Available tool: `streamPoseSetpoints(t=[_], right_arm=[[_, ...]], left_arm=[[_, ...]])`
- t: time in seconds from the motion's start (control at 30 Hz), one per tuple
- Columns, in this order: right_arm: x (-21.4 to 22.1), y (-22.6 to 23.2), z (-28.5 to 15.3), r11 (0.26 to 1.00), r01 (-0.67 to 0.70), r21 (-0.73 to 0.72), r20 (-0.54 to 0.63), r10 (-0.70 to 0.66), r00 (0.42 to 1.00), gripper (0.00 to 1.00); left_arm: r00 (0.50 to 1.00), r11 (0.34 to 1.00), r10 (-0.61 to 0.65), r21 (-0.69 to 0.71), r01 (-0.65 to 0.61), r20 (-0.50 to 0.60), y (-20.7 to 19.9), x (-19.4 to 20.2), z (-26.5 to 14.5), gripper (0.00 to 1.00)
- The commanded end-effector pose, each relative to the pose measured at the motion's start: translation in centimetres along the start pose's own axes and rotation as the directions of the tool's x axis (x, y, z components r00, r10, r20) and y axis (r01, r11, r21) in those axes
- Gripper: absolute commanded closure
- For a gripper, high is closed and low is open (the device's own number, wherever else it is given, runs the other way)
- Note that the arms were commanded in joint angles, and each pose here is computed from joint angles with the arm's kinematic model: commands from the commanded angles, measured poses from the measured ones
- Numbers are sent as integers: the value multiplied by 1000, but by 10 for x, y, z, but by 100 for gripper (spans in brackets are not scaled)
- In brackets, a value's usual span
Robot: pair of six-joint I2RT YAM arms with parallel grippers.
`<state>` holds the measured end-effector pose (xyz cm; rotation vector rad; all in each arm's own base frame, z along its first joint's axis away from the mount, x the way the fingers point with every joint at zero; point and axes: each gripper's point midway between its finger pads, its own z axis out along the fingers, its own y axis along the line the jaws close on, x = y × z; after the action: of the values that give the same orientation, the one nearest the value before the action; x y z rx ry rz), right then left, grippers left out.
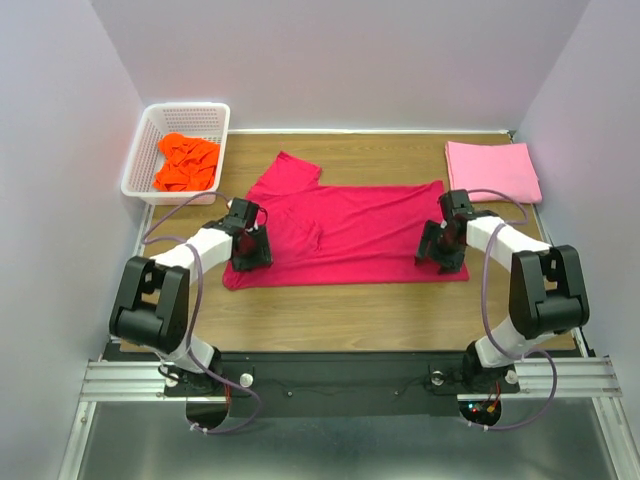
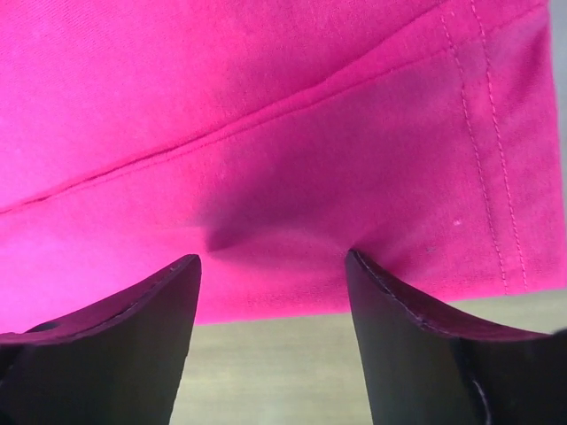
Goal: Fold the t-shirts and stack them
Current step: Fold the tshirt
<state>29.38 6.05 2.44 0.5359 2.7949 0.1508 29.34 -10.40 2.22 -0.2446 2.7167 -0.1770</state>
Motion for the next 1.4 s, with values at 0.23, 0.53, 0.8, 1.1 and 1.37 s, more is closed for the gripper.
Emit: streamPoseSetpoints(t=[0.23,0.53,0.8,1.1,1.37], right_arm=[[81,-26,-36,999,-22,35,-252,30,967,21],[-43,-4,-75,993,82,83,71,-88,994,18],[-138,11,-55,998,44,42,278,-54,959,29],[-183,37,-29,999,31,-20,331,-22,943,42],[-185,34,-21,999,36,-1,332,-34,943,42]], left_arm=[[946,993,-72,65,97,-316,14,113,-53,30],[995,997,39,-68,-32,95,17,-48,-83,23],[953,965,242,-143,-218,183,0,-157,-18,24],[966,963,231,-164,-212,111,3,-169,46,31],[965,964,231,-161,-211,121,0,-174,52,31]])
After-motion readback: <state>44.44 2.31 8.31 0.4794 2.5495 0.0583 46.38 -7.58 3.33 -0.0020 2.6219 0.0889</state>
